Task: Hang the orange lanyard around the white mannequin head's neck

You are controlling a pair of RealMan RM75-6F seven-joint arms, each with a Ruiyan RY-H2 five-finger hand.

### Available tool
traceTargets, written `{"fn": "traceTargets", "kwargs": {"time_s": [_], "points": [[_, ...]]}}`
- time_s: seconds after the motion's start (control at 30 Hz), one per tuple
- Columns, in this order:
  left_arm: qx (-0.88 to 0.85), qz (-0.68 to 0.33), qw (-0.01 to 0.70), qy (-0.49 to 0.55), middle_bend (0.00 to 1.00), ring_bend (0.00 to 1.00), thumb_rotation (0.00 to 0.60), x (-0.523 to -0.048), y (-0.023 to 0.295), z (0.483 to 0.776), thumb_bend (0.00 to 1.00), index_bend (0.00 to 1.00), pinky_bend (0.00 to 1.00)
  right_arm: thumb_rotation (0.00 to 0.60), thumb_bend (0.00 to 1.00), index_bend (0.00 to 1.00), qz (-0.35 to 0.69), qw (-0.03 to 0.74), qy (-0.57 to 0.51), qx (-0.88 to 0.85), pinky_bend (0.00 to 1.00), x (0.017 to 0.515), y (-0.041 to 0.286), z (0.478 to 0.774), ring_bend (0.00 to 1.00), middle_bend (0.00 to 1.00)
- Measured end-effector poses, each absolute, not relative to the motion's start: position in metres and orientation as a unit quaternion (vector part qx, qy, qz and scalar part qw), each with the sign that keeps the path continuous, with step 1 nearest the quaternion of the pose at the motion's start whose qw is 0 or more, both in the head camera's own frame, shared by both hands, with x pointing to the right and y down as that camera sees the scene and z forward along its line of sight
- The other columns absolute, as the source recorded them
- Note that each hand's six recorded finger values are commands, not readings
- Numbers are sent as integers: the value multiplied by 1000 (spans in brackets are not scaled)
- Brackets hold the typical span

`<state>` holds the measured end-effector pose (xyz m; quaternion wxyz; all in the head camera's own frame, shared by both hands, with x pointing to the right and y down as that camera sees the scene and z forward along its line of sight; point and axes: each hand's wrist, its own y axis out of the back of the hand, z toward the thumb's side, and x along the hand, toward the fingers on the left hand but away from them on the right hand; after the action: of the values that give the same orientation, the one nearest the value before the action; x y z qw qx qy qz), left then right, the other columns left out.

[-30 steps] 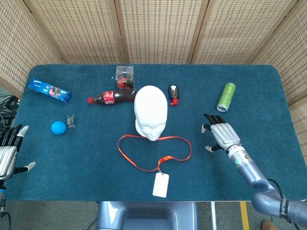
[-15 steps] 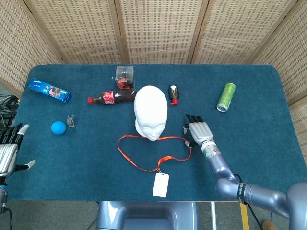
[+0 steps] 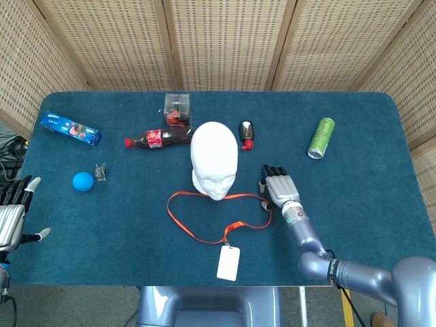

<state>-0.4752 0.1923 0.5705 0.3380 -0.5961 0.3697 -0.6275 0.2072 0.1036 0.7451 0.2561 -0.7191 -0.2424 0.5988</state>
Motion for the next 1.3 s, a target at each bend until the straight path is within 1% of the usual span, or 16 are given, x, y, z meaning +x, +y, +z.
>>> {"fn": "traceTargets", "kwargs": {"time_s": [0.2,0.3,0.47,0.7,0.83,1.03,1.3], "points": [[-596,-628,338,370,0,0,600,-475,193,570,0,0,0,600,556,538,600,265,-233,-718,0,201,108,751,0,0],[-595,-628,339,370,0,0,600,-475,193,570,0,0,0,600,567,576,599,267,-231,-719,0,199,110,752,0,0],[-595,-628,339,370,0,0,600,-476,193,570,0,0,0,600,628,642,597,276,-225,-719,0,197,111,752,0,0],[-595,-629,339,367,0,0,600,-475,193,571,0,0,0,600,642,658,589,290,-226,-720,0,196,112,748,0,0],[-598,-629,339,362,0,0,600,-473,194,574,0,0,0,600,660,675,579,296,-226,-725,0,198,114,741,0,0],[-608,-625,338,355,0,0,600,-466,192,579,0,0,0,600,660,684,561,300,-229,-737,0,204,119,725,0,0],[-650,-595,327,341,0,0,600,-441,169,597,0,3,0,600,660,686,540,286,-237,-756,0,213,126,704,0,0]]}}
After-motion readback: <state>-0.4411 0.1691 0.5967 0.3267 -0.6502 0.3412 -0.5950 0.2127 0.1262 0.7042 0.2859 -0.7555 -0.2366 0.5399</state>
